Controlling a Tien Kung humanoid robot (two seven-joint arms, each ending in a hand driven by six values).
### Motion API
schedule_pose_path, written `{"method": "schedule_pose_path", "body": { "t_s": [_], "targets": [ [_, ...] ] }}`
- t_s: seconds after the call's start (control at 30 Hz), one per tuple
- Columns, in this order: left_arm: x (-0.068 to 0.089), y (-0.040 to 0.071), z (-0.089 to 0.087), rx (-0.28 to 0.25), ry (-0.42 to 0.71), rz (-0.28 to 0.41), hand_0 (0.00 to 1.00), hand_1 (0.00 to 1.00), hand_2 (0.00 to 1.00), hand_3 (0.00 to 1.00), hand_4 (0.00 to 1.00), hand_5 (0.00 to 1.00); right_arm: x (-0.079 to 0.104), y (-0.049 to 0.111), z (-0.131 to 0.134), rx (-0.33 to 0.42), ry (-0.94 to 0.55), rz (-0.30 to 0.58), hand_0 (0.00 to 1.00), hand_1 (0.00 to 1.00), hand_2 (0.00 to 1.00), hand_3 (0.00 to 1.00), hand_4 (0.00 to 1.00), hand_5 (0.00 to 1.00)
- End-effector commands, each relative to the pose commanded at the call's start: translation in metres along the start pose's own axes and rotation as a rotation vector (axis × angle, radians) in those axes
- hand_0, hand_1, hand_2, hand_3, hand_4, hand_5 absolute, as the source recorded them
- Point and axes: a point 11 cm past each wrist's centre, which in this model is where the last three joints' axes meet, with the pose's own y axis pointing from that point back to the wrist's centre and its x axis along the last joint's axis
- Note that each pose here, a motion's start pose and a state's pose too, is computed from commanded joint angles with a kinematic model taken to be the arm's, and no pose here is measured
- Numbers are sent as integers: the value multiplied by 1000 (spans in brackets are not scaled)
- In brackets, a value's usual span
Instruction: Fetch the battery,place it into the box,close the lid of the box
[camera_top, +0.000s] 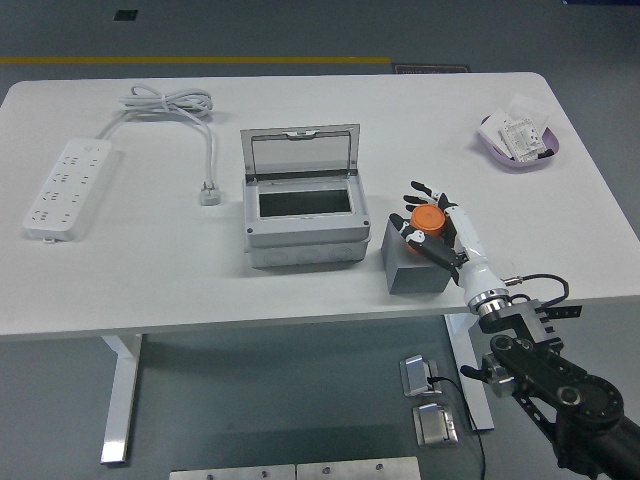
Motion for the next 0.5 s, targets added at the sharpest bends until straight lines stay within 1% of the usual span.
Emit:
{"method": "schedule_pose_path", "body": {
  "t_s": [0.13, 0.17, 0.33, 0.37, 0.5],
  "targets": [
    [1, 0, 0, -3, 2, 2, 642, 692, 607, 587, 620, 80, 0, -1, -1, -4, 12, 3, 649, 688, 703, 806, 600, 28],
    [1, 0, 0, -4, 4, 3, 642, 693, 607, 587, 618, 79, 1, -1, -1, -5, 15, 4, 569, 642, 662, 763, 354, 2],
    [2, 0, 0, -9, 8, 6, 642, 693, 607, 587, 618, 79, 1, -1, 0, -9, 22, 7, 569, 642, 662, 763, 354, 2],
    [2, 0, 1, -10, 8, 7, 641, 693, 608, 589, 619, 78, 1, -1, 0, -10, 23, 6, 528, 569, 596, 664, 153, 2],
    [2, 0, 1, -13, 9, 8, 641, 693, 608, 589, 619, 78, 1, -2, 0, -13, 23, 4, 528, 569, 596, 664, 153, 2]
  ]
}}
